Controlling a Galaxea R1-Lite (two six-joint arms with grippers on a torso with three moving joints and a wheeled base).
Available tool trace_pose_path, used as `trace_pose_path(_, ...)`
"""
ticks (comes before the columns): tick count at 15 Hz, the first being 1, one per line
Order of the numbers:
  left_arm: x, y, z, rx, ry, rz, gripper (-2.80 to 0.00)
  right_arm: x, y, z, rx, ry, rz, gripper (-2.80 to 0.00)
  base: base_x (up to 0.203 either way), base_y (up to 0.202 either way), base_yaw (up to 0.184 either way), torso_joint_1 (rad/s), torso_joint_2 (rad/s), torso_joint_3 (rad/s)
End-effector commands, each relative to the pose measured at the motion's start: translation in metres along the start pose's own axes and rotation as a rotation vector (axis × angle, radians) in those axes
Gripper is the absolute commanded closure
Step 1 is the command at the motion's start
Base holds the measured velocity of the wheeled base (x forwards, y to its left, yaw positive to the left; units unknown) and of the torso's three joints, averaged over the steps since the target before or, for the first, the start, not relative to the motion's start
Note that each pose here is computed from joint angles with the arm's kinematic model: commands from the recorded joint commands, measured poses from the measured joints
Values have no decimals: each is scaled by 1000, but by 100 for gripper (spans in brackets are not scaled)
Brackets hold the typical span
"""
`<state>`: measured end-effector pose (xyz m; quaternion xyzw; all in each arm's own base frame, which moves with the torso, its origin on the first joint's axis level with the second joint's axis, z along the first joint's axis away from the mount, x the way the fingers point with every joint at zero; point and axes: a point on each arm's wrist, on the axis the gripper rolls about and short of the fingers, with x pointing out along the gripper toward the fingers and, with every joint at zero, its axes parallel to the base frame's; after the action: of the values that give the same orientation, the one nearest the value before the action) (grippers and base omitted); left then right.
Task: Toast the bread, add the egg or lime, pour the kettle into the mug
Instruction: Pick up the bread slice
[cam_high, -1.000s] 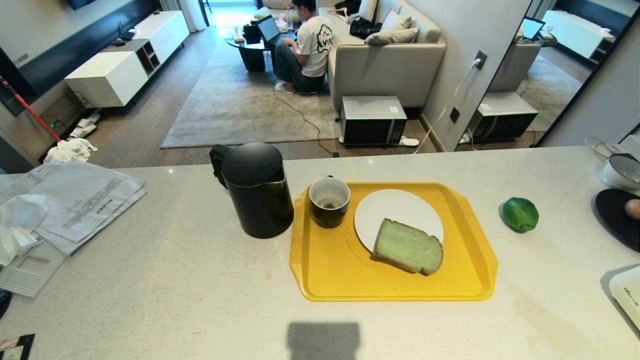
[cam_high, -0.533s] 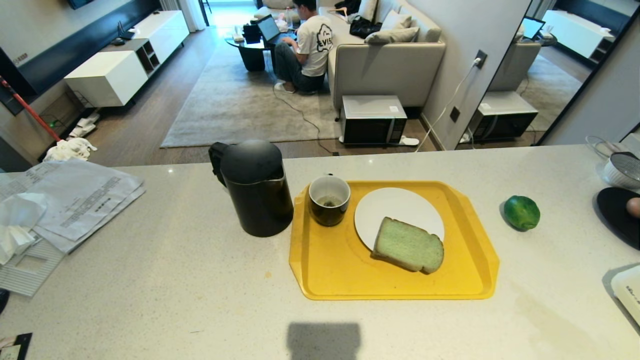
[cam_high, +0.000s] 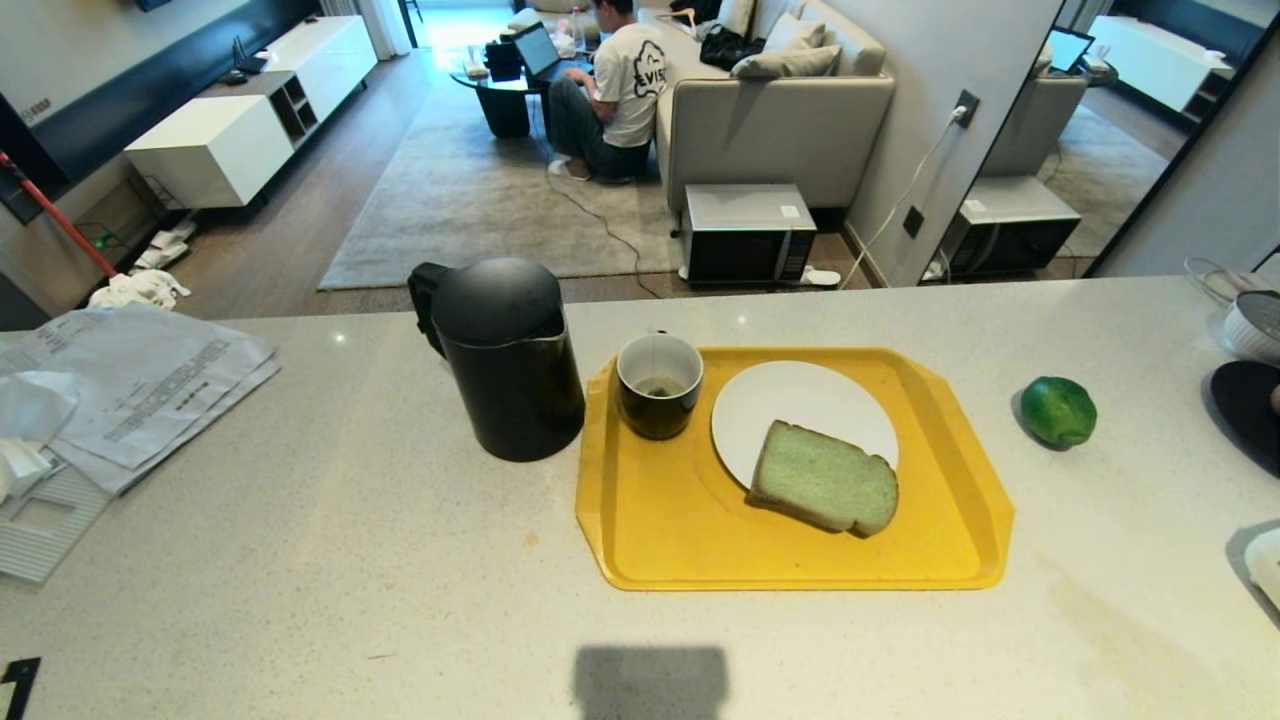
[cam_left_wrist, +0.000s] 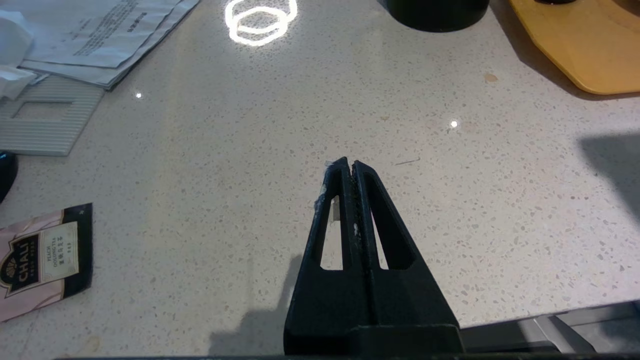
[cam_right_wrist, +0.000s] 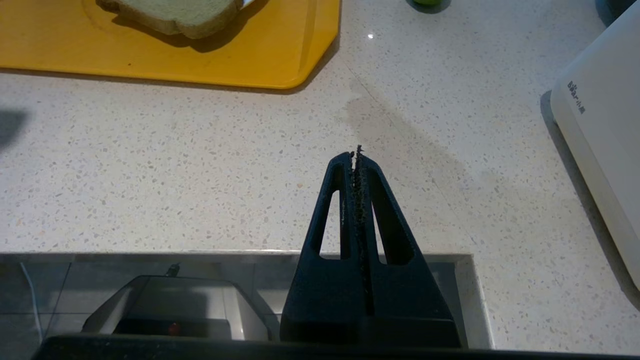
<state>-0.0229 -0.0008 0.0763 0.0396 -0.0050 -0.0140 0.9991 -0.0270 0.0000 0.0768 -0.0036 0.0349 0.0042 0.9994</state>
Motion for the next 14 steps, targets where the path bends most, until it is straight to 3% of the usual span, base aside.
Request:
trace_pose_path(1,0,0,0,1,0,1,0,0,0,0,0,2,1,0,0,0,0,-165,314,137)
trace_pose_path(6,0,0,0,1,0,1,0,0,0,0,0,2,1,0,0,0,0,-163,305,142)
trace_pose_path(14,0,0,0,1,0,1,0,0,0,0,0,2,1,0,0,0,0,-7,12,7)
